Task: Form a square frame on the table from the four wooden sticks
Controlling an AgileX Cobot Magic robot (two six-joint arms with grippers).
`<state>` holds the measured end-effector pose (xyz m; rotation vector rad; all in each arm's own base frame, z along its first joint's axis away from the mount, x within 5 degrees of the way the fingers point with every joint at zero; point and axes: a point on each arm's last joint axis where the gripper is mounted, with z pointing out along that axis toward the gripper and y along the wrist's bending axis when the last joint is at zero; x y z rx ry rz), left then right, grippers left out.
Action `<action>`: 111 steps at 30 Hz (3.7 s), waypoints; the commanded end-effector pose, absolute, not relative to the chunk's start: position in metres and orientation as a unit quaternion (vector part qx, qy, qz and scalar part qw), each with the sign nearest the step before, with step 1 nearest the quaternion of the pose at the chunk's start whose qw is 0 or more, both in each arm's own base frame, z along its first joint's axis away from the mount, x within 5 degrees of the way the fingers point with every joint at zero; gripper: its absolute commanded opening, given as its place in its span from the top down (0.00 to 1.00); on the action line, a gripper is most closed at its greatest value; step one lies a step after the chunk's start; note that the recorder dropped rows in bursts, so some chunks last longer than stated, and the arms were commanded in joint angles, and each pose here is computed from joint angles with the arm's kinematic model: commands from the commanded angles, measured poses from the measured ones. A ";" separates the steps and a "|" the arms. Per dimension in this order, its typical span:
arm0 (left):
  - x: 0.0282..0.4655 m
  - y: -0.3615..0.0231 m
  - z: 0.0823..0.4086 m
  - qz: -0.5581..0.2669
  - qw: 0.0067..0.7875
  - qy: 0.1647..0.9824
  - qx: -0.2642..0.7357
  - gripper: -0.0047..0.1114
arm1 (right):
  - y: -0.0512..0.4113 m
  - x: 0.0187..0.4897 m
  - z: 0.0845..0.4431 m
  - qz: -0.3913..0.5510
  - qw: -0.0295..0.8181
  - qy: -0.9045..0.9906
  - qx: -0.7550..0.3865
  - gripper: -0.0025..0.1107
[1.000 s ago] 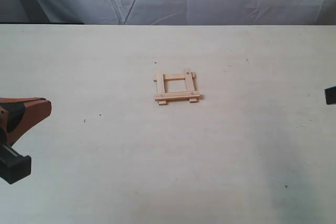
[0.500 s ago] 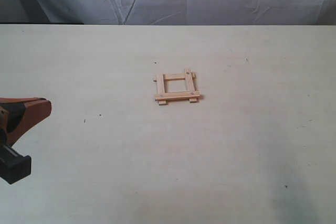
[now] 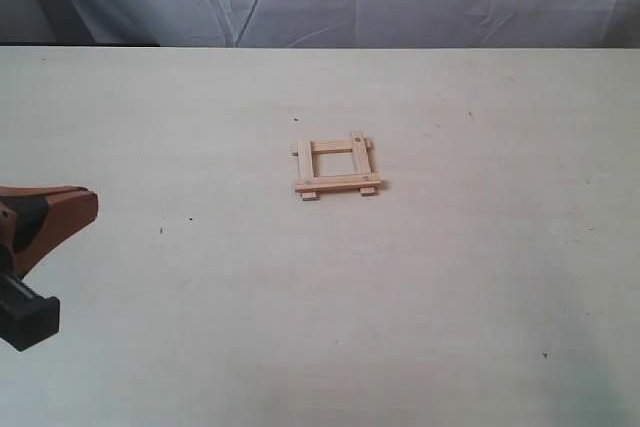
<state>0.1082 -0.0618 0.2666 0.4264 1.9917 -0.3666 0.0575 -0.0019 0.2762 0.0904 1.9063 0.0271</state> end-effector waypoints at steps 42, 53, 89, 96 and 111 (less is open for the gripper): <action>0.108 -0.056 0.268 -0.074 0.542 0.799 0.249 0.96 | -0.001 0.053 0.181 -0.002 0.603 0.797 0.013 0.97; 0.077 0.004 0.280 -0.012 0.621 0.782 -0.054 0.96 | -0.001 0.053 0.181 -0.002 0.603 0.797 0.013 0.97; 0.055 -0.002 0.191 -0.036 0.648 0.761 -0.015 0.96 | 0.000 0.053 0.180 0.008 0.602 0.798 0.019 0.97; 0.055 -0.002 0.192 -0.037 0.651 0.758 -0.016 0.96 | 0.000 0.053 0.181 0.008 0.604 0.797 0.019 0.97; 0.055 -0.002 0.192 -0.035 0.651 0.758 -0.015 0.96 | 0.000 0.053 0.181 0.008 0.604 0.797 0.019 0.97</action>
